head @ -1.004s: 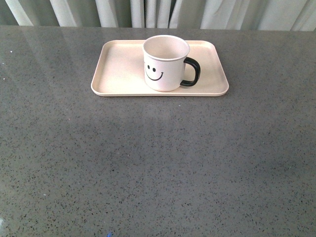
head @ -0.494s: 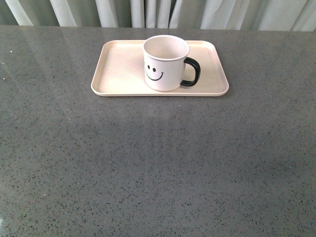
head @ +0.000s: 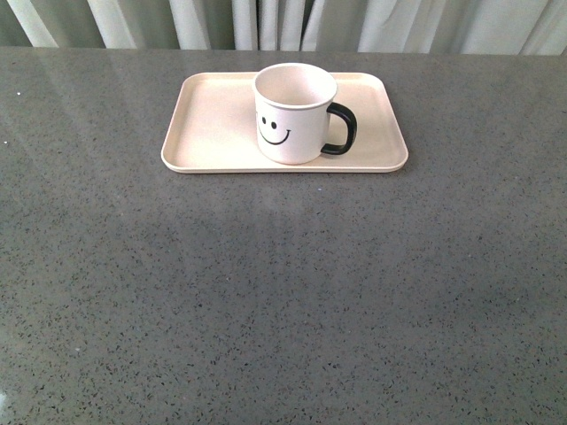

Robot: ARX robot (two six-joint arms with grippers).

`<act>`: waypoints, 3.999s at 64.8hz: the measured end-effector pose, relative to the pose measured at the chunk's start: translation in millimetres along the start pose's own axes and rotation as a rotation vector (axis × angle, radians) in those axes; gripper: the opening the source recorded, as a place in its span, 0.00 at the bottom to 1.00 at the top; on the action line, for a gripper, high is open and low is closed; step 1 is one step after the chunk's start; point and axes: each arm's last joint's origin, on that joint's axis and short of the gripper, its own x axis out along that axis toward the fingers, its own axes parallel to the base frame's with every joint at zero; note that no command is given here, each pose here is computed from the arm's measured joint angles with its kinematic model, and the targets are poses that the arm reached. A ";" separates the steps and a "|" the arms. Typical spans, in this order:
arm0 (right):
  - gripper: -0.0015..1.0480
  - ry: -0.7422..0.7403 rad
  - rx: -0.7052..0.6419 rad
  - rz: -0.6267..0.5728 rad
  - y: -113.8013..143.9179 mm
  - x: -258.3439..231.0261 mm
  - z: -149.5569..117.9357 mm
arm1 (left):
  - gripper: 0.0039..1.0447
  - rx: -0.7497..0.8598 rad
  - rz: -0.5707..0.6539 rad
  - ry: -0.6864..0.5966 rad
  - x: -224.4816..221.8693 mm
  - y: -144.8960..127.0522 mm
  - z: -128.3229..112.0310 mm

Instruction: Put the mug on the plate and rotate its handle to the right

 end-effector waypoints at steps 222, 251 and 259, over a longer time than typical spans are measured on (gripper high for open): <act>0.91 0.770 0.019 0.284 82.1 331.3 26.4 | 0.91 0.004 0.004 -0.006 -91.2 11.6 2.7; 0.91 0.862 0.050 0.228 103.5 369.0 5.1 | 0.91 0.004 0.004 -0.006 -91.2 11.6 2.7; 0.91 0.878 0.055 0.224 105.8 375.7 -1.0 | 0.91 0.004 0.004 -0.006 -91.2 11.6 2.7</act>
